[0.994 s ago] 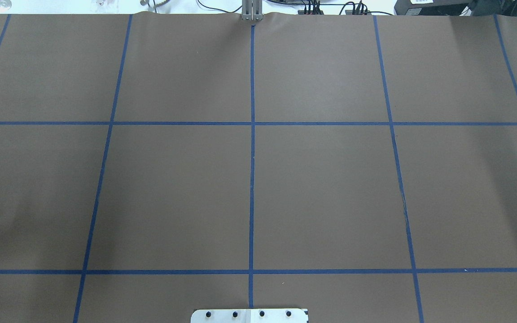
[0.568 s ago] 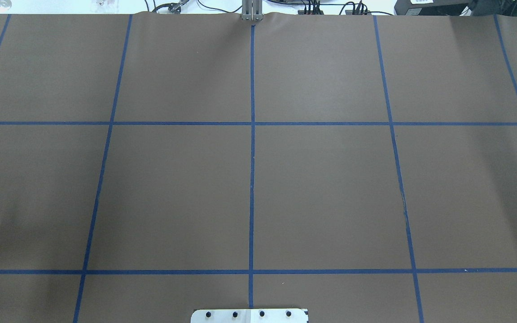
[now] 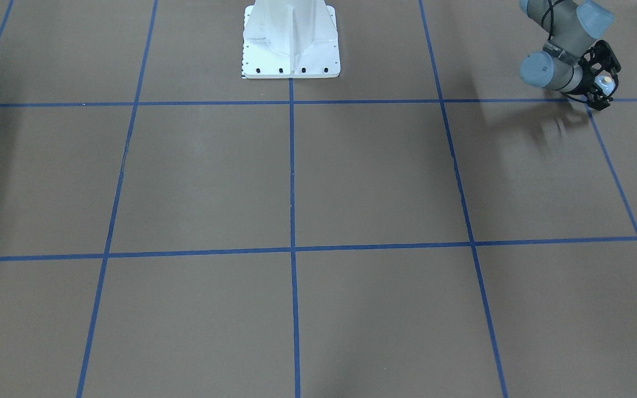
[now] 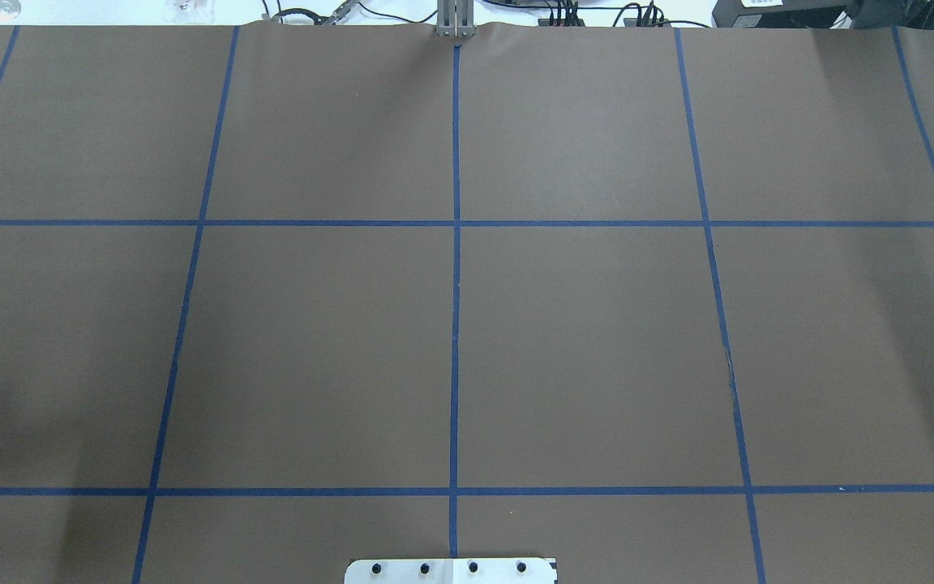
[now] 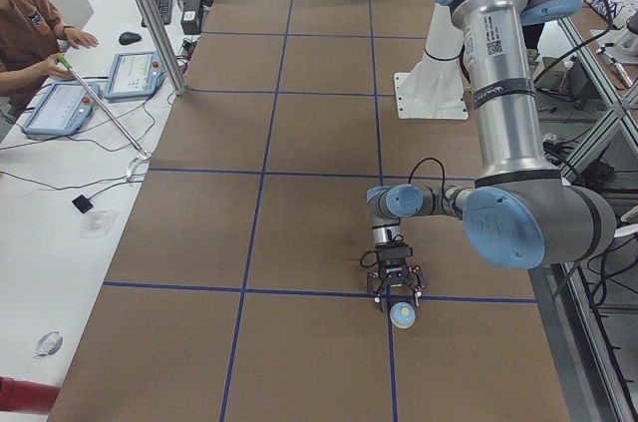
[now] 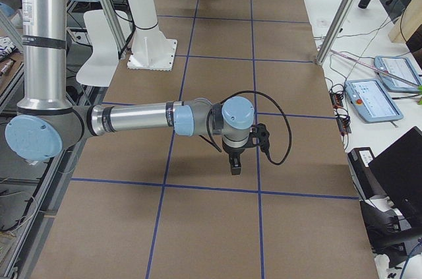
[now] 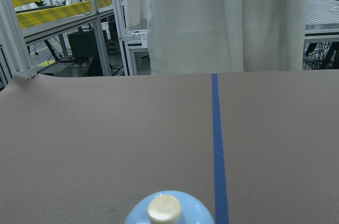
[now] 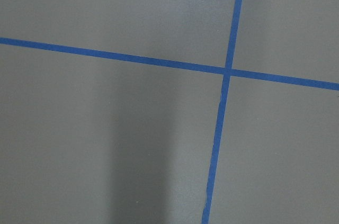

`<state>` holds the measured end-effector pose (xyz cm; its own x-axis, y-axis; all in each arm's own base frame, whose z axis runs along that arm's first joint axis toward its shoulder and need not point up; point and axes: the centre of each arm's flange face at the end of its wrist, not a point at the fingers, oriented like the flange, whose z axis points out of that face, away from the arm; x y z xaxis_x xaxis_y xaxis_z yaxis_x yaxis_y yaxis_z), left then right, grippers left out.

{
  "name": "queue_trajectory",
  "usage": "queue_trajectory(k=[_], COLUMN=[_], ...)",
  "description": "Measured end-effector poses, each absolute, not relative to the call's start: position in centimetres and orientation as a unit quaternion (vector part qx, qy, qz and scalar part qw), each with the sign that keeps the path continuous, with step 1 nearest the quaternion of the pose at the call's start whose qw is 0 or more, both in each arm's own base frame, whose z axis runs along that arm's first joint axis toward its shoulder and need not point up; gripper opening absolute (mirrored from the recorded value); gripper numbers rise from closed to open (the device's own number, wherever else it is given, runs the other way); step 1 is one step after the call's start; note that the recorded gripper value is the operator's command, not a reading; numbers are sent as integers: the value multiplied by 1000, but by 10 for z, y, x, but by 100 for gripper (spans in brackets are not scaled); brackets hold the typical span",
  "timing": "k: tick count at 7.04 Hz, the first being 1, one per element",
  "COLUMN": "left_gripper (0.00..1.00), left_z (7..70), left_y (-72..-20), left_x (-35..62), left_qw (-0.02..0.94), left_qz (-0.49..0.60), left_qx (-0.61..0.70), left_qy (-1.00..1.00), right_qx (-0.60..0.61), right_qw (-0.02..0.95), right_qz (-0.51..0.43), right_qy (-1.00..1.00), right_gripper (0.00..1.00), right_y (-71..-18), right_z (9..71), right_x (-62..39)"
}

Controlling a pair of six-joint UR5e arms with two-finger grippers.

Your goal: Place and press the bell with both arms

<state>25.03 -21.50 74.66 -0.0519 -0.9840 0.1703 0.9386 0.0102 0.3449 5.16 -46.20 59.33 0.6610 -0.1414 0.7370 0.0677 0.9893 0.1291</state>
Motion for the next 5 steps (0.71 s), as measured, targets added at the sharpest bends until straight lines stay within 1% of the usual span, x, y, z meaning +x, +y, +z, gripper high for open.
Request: queue_trajectory(k=[5], left_gripper=[100], left_z=[754], left_y=[-188], left_x=[264], left_qw=[683], left_qz=[-699], left_qx=[55], left_qy=[-202], right_qx=[50], right_qw=[908], right_qz=[-59], right_qy=[-412], right_gripper=[100], right_y=[-461], right_z=[587], right_x=[51])
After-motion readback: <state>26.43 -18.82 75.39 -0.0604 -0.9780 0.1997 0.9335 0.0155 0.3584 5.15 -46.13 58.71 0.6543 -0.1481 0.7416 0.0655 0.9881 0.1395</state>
